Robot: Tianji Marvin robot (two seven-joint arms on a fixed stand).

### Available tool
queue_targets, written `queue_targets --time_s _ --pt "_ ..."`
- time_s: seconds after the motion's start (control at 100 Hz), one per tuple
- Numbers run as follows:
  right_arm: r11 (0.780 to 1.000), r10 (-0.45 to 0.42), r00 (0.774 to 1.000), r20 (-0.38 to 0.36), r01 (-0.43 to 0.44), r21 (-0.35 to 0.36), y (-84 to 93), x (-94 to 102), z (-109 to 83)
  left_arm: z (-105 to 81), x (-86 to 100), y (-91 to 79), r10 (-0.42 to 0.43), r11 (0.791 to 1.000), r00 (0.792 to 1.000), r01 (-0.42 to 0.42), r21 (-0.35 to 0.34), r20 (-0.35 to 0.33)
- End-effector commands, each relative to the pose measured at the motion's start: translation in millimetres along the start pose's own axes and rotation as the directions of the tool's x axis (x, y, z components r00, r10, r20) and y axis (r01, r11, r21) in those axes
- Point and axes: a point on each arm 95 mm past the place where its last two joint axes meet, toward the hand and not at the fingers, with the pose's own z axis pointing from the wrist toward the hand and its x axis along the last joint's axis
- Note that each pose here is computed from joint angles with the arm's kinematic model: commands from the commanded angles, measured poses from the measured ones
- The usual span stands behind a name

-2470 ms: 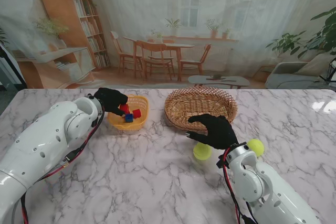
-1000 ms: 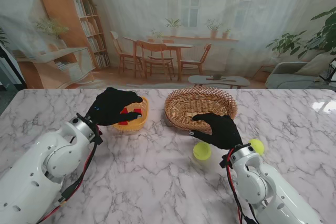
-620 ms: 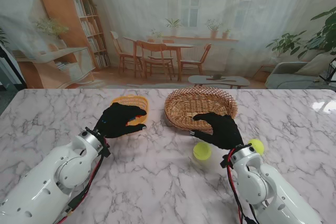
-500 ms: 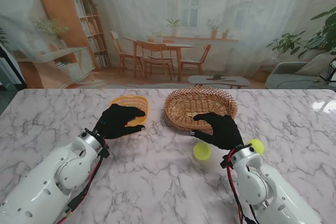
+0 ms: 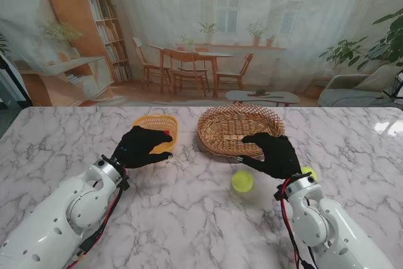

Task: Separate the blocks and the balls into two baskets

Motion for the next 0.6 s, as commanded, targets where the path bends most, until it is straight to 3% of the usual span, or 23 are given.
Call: queue_targets --time_s 0.0,0.29,0.44,0.59 --pt "0.999 -0.037 0.999 0.025 0.037 0.017 1.3 -13.1 -11.0 -0.8 1.6 0.5 0.011 1.0 1.0 -0.011 -0.012 -0.011" --pt "0.977 -0.214 0.969 0.125 0.212 0.024 24.0 -57.8 -61.0 -0.5 0.5 1.0 0.015 1.0 1.0 -0.015 -0.023 -0.003" --pt "0.961 -0.276 0.947 0.163 0.276 0.02 31.6 -70.0 -87.1 -0.1 0.1 1.0 0.016 1.0 1.0 -0.016 -0.027 -0.001" --pt "0.954 -0.299 0.935 0.192 0.3 0.024 33.3 -76.5 -98.7 0.0 -0.3 0.5 0.02 0.999 1.0 -0.02 -0.029 0.004"
